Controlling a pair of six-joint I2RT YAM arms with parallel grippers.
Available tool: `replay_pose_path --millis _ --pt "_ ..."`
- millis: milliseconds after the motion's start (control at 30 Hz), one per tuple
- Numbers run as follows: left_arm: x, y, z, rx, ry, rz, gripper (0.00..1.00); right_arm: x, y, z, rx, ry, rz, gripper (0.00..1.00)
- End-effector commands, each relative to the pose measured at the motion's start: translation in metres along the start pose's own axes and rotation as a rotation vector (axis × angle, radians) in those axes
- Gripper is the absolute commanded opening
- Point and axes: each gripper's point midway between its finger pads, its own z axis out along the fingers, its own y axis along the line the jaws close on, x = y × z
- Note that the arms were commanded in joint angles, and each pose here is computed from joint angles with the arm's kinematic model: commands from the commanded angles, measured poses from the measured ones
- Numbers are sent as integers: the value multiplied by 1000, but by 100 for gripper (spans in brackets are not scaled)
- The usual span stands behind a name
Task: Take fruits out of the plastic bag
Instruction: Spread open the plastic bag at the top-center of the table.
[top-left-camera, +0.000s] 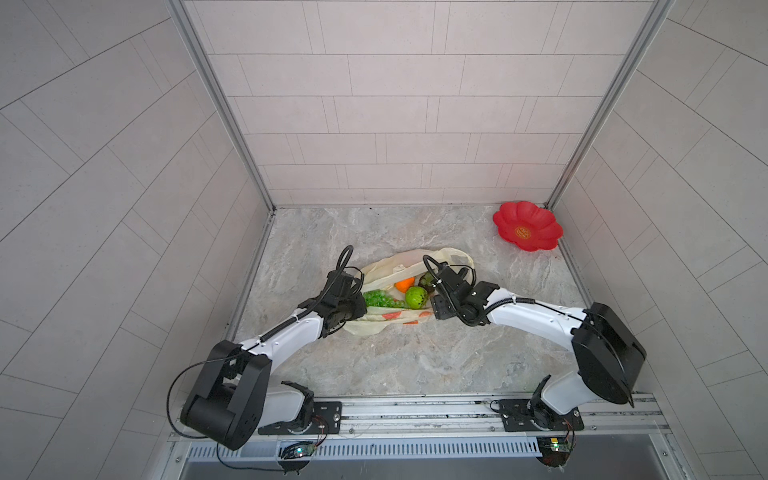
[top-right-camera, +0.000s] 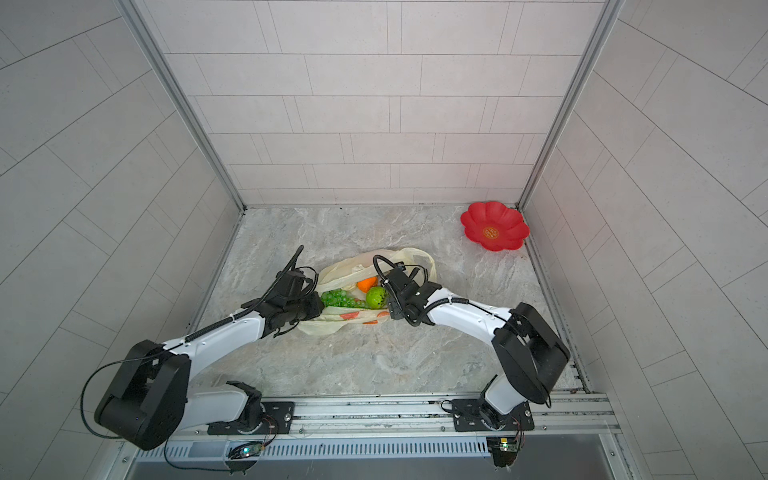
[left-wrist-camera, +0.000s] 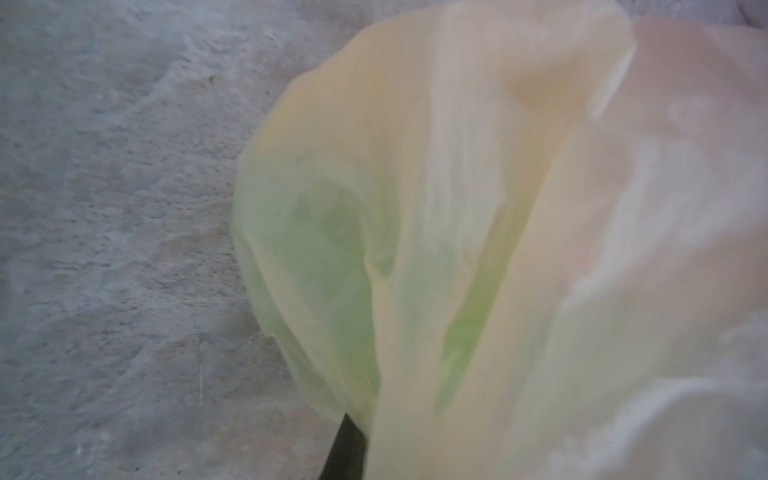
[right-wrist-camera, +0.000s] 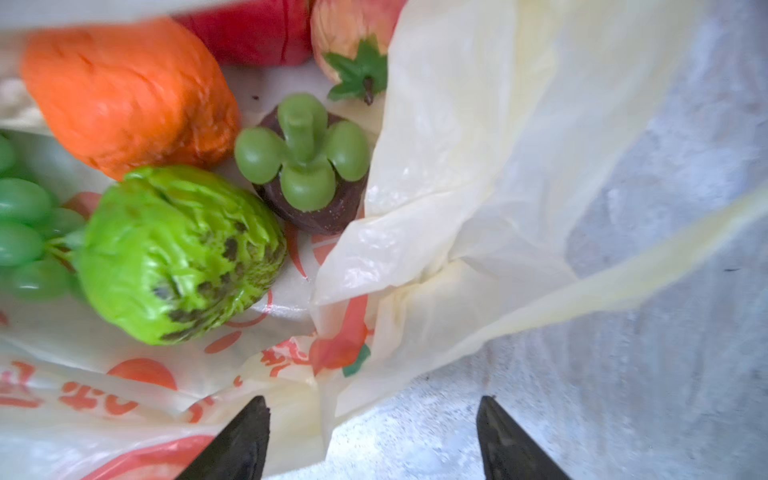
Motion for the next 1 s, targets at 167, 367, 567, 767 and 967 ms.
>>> replay_pose_path --millis 167,367,567,767,967 --pt "-10 -20 -9 36 -39 66 13 -36 12 -26 -12 -71 -63 76" --pt "-11 -25 -10 56 -38 86 12 -65 44 5 -30 -52 -87 73" --pt "-8 -25 -7 59 -18 123 13 -110 56 22 -17 -72 -92 70" --pt "-1 -20 3 45 19 151 13 -152 63 58 -36 -46 -58 68" --pt "-7 -20 5 31 4 165 18 -172 78 81 -63 -34 -56 66"
